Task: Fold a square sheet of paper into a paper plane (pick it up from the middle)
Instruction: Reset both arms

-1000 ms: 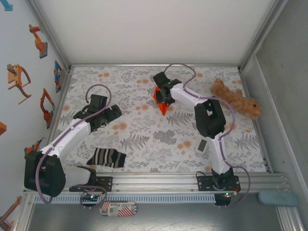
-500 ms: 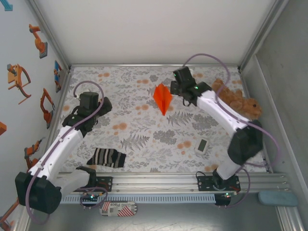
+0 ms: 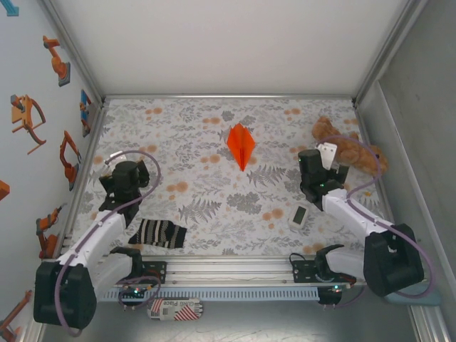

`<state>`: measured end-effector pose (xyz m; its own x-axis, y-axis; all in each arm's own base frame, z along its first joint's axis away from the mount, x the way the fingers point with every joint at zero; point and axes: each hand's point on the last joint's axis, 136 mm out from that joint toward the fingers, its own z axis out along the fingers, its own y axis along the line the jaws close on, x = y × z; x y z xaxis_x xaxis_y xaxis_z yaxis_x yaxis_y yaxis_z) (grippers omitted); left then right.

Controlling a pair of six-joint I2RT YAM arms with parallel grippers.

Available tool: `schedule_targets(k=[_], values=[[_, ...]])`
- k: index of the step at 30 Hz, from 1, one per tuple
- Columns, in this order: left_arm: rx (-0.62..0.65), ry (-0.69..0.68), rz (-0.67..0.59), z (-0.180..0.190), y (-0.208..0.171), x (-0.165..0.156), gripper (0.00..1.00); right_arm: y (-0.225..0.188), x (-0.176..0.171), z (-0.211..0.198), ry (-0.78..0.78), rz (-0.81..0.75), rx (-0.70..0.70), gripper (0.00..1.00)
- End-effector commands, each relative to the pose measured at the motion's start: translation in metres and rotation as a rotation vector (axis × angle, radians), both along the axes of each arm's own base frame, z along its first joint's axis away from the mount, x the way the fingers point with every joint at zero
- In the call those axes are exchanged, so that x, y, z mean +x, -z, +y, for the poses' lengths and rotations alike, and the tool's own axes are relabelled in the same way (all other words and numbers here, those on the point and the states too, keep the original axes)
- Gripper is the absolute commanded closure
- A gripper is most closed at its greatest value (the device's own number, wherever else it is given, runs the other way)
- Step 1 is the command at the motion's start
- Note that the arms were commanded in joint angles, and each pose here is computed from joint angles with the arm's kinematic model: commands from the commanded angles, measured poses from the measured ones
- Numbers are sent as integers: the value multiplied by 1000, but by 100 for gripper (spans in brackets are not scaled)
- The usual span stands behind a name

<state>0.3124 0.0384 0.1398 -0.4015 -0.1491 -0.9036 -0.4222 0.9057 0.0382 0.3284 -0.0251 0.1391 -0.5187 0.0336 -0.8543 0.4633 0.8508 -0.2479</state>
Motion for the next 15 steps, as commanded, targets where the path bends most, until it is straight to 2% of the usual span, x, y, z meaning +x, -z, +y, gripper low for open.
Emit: schedule_targets(k=[1,7,15], values=[[-3,101,-116,-5,-9,19,4,-29,17,-11,20,-145,-13,5],[-43,235,-135,-18,10,34,4,-1,27,-16,-39,-132,-50,5],[-102,363,-140,-31,22,52,4,15,47,5,-250,-204,-24,6]])
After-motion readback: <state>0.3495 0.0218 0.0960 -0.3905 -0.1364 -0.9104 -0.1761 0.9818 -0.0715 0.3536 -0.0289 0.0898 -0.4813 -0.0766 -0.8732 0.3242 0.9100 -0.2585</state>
